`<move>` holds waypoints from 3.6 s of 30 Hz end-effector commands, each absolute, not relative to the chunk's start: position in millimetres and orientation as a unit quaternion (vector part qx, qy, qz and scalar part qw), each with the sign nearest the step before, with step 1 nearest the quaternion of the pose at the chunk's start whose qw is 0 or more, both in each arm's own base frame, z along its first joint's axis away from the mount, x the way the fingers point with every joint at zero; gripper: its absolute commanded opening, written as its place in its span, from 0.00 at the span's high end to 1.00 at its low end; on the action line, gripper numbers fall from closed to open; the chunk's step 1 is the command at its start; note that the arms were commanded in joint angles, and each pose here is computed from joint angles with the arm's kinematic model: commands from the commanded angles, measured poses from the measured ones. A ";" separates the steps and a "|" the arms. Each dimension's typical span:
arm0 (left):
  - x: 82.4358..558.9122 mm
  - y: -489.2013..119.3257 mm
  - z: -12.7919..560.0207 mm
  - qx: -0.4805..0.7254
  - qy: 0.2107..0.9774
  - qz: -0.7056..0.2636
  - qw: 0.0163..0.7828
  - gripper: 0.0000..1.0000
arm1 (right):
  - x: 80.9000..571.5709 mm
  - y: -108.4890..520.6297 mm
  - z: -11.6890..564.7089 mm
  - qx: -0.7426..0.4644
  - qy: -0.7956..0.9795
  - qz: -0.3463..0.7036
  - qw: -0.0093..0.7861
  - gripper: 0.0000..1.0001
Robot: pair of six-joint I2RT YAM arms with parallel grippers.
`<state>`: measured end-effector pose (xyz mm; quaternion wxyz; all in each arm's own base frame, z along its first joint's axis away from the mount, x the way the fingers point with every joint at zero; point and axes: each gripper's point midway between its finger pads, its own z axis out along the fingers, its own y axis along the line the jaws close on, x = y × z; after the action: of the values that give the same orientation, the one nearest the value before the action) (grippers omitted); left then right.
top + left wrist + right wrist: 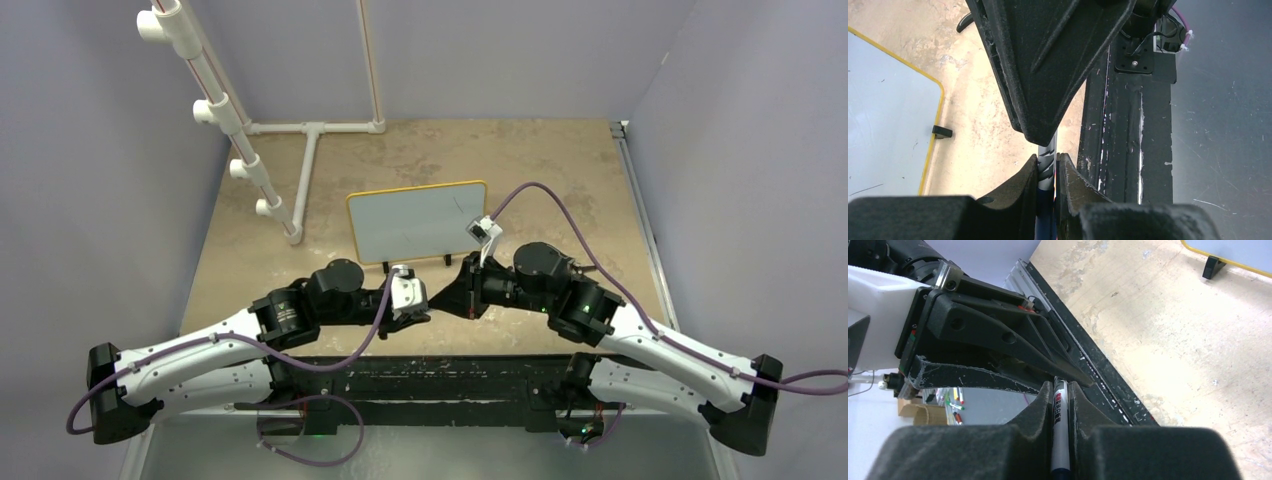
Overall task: Write a sentence on the whiteboard
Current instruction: Open the pen cap, then place the pen cap at the center of the board.
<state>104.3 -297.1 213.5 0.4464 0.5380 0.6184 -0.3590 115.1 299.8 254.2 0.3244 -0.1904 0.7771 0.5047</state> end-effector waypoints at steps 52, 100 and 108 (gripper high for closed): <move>116.5 -296.2 200.1 0.537 0.638 -0.330 0.443 1.00 | 115.5 252.2 321.0 -0.244 0.777 0.441 0.377 1.00; 222.4 -135.4 32.2 -0.051 0.912 -0.091 0.397 1.00 | 193.8 230.2 265.5 -0.096 0.767 0.350 0.529 1.00; 223.7 -128.9 22.9 -0.044 0.919 -0.062 0.387 0.78 | 193.7 232.3 260.7 -0.095 0.765 0.356 0.528 1.00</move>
<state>215.1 -131.8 18.3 0.3702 -0.0331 0.9257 -0.0700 188.4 231.6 245.7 0.5062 -0.1132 0.7842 0.3404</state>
